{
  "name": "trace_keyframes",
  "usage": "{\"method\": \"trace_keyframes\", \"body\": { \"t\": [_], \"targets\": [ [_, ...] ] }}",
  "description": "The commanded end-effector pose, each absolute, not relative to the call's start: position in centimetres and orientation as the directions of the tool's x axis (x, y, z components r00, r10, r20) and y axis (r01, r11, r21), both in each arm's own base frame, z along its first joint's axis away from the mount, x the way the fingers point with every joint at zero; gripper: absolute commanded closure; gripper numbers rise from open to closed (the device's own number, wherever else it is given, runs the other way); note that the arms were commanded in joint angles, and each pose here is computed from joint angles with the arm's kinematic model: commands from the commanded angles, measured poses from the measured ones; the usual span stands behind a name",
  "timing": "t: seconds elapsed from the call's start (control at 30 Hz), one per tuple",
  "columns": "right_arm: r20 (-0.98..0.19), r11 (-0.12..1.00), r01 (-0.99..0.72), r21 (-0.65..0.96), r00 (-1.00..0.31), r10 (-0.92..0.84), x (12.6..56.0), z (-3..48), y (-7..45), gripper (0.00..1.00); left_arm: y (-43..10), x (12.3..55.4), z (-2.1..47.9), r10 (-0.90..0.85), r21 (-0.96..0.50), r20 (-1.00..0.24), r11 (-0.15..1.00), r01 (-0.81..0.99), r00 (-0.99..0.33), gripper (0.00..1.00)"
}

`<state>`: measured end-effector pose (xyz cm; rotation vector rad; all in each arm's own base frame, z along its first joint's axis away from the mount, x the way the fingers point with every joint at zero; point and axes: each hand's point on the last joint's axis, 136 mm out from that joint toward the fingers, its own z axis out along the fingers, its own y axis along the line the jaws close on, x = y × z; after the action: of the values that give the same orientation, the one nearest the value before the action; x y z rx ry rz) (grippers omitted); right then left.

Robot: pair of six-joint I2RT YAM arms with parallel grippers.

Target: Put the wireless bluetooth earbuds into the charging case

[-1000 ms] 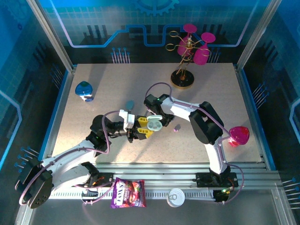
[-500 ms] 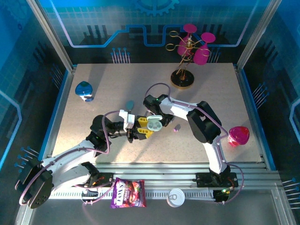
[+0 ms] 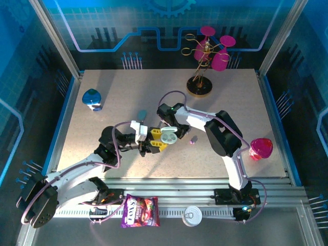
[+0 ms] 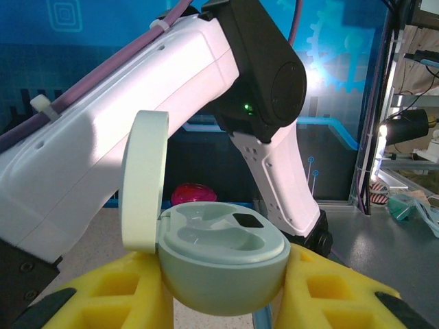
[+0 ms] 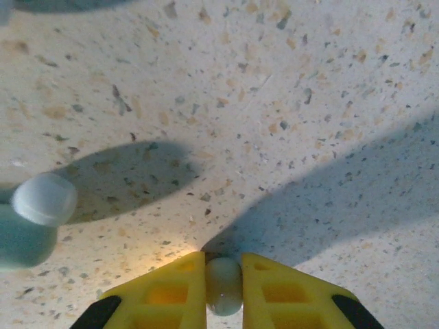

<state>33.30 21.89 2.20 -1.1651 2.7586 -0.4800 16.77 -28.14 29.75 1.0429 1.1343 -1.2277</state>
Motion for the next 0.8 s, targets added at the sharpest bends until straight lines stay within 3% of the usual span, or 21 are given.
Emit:
{"method": "trace_keyframes", "body": {
  "t": [0.0, 0.17, 0.27, 0.37, 0.53, 0.77],
  "targets": [
    [-0.105, 0.749, -0.628, -0.213, -0.747, -0.656, 33.1, 4.4, 22.4, 0.85, -28.0, 16.8, 30.0, -0.166, 0.012, -0.986, 0.091, 0.996, 0.027, 0.77],
    [-0.272, 0.88, -0.466, 0.093, -0.862, -0.428, 32.6, 7.8, 21.9, 0.82, -27.9, 17.1, 30.0, -0.173, -0.001, -0.985, 0.096, 0.995, 0.016, 0.76],
    [-0.316, 0.869, -0.396, 0.296, -0.899, -0.302, 31.6, 9.7, 22.0, 0.84, -27.9, 17.2, 30.1, -0.176, -0.017, -0.984, 0.09, 0.996, -0.001, 0.76],
    [-0.316, 0.812, -0.328, 0.482, -0.93, -0.188, 30.4, 11.7, 22.3, 0.84, -27.8, 17.2, 30.3, -0.181, -0.019, -0.984, 0.092, 0.996, -0.002, 0.76],
    [-0.273, 0.62, -0.211, 0.756, -0.962, 0.005, 29.4, 14.8, 22.8, 0.87, -27.7, 17.3, 30.3, -0.185, -0.027, -0.983, 0.096, 0.995, -0.009, 0.76],
    [-0.135, 0.465, -0.069, 0.883, -0.985, 0.111, 28.5, 15.7, 22.3, 0.85, -27.6, 17.2, 30.3, -0.182, -0.026, -0.983, 0.098, 0.995, -0.008, 0.76]
  ]
}}
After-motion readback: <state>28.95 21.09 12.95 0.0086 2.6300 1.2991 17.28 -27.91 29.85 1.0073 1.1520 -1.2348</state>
